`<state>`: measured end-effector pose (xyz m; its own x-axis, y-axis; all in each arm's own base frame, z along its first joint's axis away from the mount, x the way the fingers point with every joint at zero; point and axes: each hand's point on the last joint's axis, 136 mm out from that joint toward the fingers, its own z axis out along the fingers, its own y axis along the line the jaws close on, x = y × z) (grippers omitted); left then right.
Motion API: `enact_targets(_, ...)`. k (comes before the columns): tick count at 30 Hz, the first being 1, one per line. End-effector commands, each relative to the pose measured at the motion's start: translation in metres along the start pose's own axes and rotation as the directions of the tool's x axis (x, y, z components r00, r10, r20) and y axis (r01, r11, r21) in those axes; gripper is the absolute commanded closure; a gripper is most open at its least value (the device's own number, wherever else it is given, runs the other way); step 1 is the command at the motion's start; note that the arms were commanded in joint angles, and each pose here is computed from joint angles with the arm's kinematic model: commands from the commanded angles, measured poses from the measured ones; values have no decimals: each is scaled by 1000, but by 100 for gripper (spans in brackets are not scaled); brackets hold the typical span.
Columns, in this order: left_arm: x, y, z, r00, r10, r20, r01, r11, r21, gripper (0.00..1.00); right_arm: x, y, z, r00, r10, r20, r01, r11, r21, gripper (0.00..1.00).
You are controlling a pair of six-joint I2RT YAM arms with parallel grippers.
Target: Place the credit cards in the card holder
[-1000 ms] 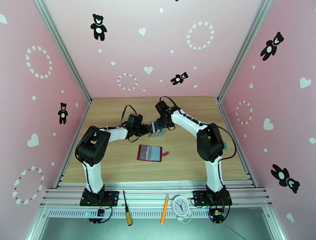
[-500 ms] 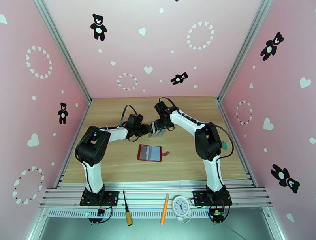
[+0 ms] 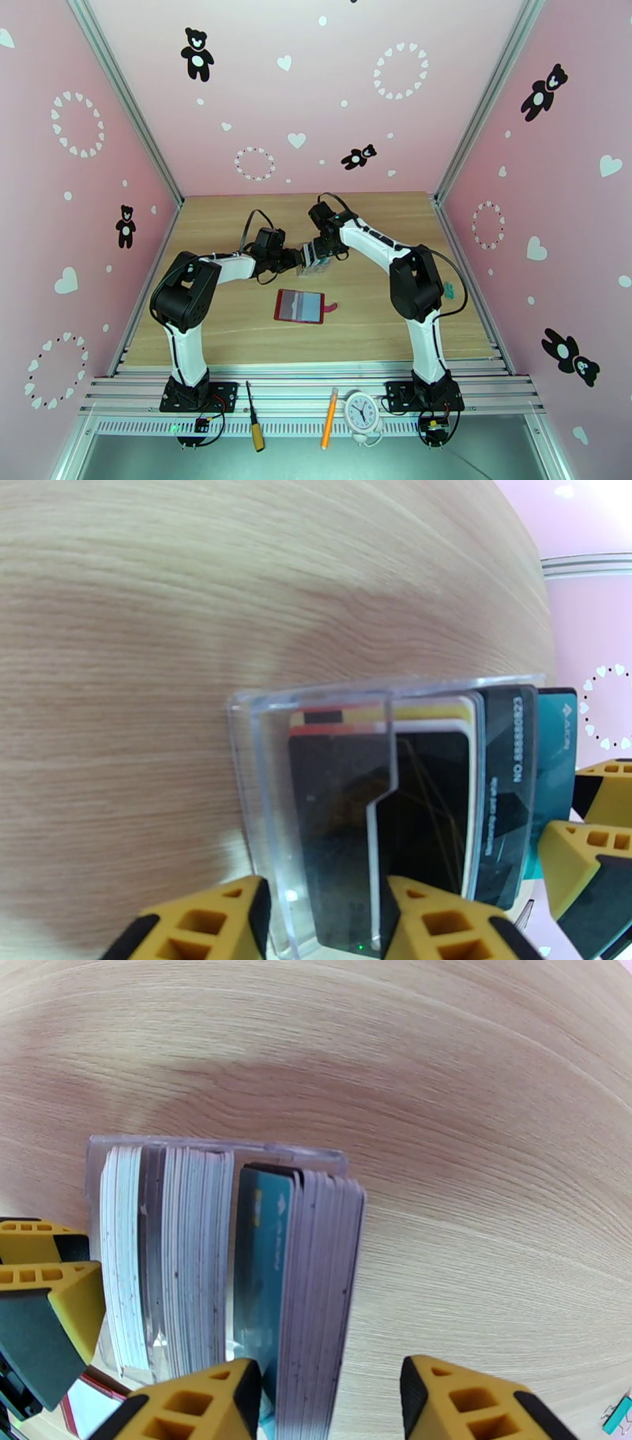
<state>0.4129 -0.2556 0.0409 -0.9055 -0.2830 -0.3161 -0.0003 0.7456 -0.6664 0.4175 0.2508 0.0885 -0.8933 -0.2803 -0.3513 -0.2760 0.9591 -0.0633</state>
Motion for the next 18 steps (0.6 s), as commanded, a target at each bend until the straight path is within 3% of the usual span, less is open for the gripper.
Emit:
enact_targets(1, 2, 9, 4, 999, -21, -29, 21, 1000, -19, 57, 0, -7, 3, 1000, -12, -23, 13, 999, 35, 50)
enact_targets(18, 2, 10, 5, 999, -24, -32, 23, 999, -23, 57, -3, -10, -4, 1000, -16, -19, 17, 999, 32, 60)
